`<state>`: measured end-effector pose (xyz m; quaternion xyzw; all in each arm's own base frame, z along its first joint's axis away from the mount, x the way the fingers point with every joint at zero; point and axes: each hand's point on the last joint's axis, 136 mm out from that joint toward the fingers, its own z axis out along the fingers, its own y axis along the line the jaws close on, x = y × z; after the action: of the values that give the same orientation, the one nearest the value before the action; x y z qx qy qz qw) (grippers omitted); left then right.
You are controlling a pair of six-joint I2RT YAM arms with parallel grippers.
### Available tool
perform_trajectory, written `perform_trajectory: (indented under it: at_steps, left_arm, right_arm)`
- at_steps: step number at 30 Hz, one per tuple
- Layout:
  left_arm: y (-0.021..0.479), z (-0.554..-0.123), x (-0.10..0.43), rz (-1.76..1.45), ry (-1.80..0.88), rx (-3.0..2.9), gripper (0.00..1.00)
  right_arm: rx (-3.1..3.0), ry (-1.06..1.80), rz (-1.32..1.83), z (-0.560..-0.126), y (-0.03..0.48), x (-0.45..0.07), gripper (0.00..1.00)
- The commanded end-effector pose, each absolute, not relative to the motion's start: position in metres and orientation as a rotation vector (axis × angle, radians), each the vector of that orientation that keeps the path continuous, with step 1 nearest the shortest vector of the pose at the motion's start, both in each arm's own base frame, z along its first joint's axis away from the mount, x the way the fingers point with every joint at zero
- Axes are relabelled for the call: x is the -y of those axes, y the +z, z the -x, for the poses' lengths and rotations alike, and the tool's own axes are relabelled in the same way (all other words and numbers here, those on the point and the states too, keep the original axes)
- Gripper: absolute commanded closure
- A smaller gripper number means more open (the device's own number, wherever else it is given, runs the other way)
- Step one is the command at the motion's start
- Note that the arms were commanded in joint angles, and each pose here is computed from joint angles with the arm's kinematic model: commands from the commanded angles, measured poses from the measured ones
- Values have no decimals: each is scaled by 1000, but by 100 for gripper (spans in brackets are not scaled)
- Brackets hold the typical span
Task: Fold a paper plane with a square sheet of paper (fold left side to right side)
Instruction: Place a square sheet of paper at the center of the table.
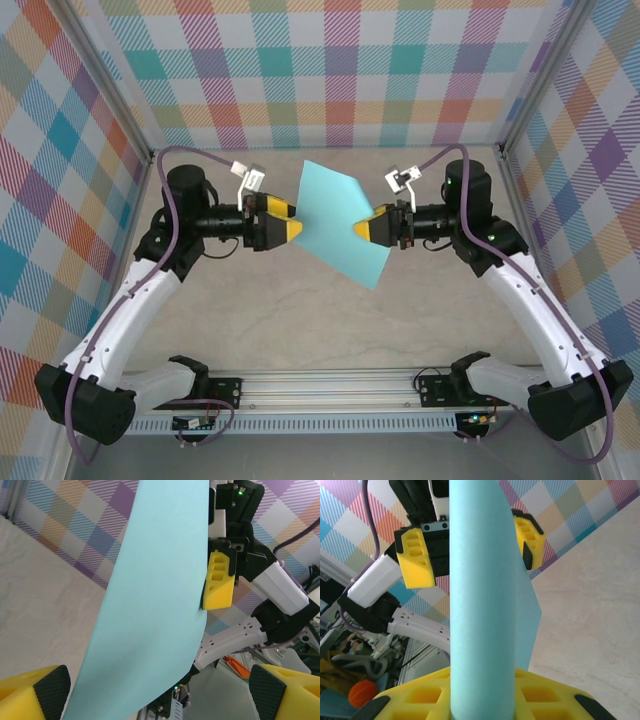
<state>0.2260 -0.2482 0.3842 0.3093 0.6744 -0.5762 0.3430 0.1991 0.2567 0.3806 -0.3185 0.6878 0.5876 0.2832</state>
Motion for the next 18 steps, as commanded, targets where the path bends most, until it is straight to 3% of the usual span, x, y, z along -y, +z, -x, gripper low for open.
perform_trajectory:
  at_steps: [1, 4, 7, 9, 12, 14, 17, 18]
  left_arm:
    - [381, -218, 255, -889, -1515, -1757, 8]
    - [376, -216, 261, -901, -1532, -1773, 13]
    - [375, -214, 264, -918, -1547, -1771, 24]
    - [375, -212, 265, -931, -1557, -1765, 38]
    - [371, -212, 265, -922, -1540, -1789, 76]
    - [355, -217, 263, -874, -1508, -1870, 93]
    - [323, -226, 261, -788, -1483, -1990, 94]
    - [310, -228, 261, -750, -1482, -2037, 94]
  right_arm:
    - [-1776, 1606, 944, -185, 392, -259, 74]
    - [-1763, 1604, 950, -182, 393, -258, 74]
    - [-1779, 1594, 933, -185, 390, -258, 74]
    - [-1791, 1583, 923, -187, 388, -258, 74]
    - [-1830, 1530, 883, -195, 381, -257, 72]
    - [-1906, 1436, 806, -207, 370, -253, 65]
    - [-2034, 1260, 675, -226, 349, -239, 49]
    - [-2073, 1187, 629, -233, 341, -232, 40]
